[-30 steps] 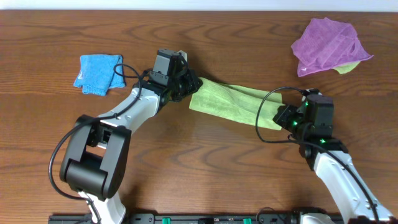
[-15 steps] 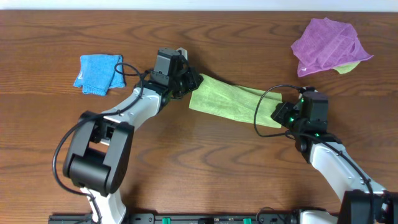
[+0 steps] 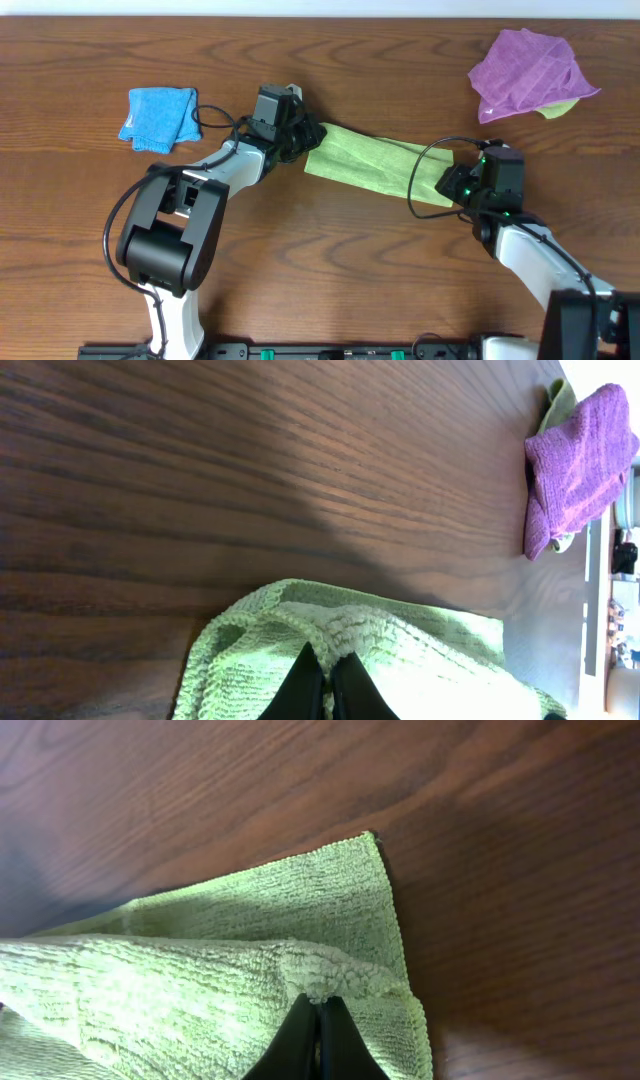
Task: Fold the cloth
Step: 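Hold the green strip taut between both grippers and lay it flat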
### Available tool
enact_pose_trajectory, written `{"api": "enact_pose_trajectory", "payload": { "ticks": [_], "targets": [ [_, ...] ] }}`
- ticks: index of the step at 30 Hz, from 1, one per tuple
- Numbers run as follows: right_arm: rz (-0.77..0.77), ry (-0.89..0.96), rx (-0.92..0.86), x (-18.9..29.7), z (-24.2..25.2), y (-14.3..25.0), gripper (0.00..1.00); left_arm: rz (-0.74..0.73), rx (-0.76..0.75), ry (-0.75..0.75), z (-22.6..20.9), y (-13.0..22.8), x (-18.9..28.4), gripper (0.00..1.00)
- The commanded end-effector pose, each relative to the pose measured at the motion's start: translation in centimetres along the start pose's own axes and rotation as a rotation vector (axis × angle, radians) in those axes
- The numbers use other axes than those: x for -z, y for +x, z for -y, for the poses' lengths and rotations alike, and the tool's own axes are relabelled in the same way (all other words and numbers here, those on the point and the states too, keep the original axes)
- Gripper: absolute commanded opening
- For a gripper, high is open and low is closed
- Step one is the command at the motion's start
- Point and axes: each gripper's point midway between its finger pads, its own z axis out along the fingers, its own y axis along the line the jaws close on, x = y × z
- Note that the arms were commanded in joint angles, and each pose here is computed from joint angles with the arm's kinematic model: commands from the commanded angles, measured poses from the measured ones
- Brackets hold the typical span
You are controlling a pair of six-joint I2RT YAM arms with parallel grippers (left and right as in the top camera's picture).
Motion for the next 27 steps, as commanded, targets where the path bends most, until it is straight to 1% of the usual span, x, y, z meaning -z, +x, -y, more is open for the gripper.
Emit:
{"api": "enact_pose_trajectory", "payload": {
  "ticks": [1,2,3,4,5,7,9,11,13,14,15,19,23,27],
  "targets": [
    [0.027,0.005,0.021,-0.1,-0.1,-0.9,0.16,0.019,0.006,-0.018,-0.5,-0.4,-0.2,0.06],
    [0.032,0.000,0.024,-0.1,-0.2,-1.0,0.20,0.020,0.006,-0.019,-0.6,-0.4,-0.2,0.06],
    [0.034,-0.006,0.025,-0.1,-0.3,-1.1,0.30,0.020,0.006,-0.020,-0.6,-0.5,-0.2,0.07],
    [0.036,-0.008,0.025,-0.1,-0.4,-1.1,0.49,0.020,0.006,-0.020,-0.6,-0.5,-0.2,0.11],
    [0.037,-0.011,0.026,-0.1,-0.5,-1.2,0.56,0.021,0.006,-0.020,-0.6,-0.5,-0.2,0.18],
    [0.036,-0.012,0.026,-0.1,-0.5,-1.1,0.62,0.025,0.002,-0.024,-0.7,-0.5,-0.2,0.37],
    [0.031,-0.021,0.027,-0.1,-0.6,-1.1,0.65,0.025,0.002,-0.025,-0.7,-0.5,-0.2,0.56],
    [0.026,-0.028,0.027,-0.1,-0.8,-1.0,0.66,0.025,0.003,-0.024,-0.7,-0.5,-0.2,0.78],
    [0.019,-0.044,0.027,0.0,-1.0,-0.9,0.67,0.026,0.003,-0.024,-0.7,-0.6,-0.2,0.94],
    [0.017,-0.048,0.027,0.0,-1.1,-0.8,0.68,0.026,0.004,-0.024,-0.7,-0.6,-0.2,0.97],
    [0.015,-0.055,0.028,0.1,-1.3,-0.8,0.68,0.028,0.005,-0.021,-0.7,-0.8,0.0,0.95],
    [0.011,-0.075,0.029,0.6,-1.8,-0.9,0.72,0.020,-0.004,0.014,-0.1,-1.3,0.8,0.95],
    [-0.017,-0.057,0.025,1.9,-1.8,-0.6,0.75,-0.003,0.008,0.054,0.9,-1.7,2.9,0.95],
    [-0.038,-0.044,0.023,3.6,-2.0,-0.4,0.76,-0.028,0.008,0.048,1.8,-1.3,4.9,0.97]
  ]
}}
